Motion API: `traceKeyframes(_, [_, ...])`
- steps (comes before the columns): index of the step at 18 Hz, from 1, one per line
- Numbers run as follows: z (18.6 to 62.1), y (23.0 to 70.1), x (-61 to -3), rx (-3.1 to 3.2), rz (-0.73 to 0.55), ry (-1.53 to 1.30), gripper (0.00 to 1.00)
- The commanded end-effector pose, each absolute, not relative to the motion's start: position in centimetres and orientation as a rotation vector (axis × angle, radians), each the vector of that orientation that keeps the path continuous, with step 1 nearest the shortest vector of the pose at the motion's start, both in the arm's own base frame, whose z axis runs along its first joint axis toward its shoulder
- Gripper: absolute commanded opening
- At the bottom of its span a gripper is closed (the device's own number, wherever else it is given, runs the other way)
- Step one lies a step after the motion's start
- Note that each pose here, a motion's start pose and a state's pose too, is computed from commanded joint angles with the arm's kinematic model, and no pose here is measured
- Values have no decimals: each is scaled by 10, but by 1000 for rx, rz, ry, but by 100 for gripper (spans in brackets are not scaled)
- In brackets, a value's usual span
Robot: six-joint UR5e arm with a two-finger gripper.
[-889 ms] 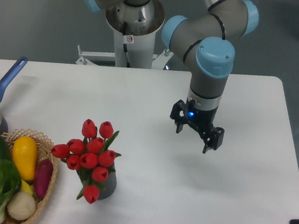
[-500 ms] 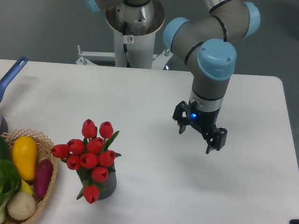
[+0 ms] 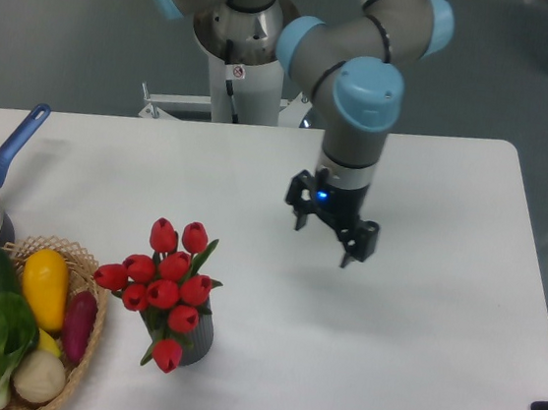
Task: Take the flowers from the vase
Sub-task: 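Move the open gripper toward the red tulips in the grey vase, then lower the gripper around the tulip stems and close on them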
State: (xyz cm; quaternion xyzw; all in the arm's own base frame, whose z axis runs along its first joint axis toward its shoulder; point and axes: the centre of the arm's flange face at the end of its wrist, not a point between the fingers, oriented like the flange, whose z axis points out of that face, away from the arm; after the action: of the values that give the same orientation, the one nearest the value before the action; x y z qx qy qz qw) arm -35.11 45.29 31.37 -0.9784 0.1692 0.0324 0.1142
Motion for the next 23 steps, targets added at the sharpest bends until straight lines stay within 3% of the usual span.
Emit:
traceKeyframes(7, [341,488,-326,-2519,-84,524,100])
traceKeyframes(23, [354,520,-325,-2116,-296,504,100])
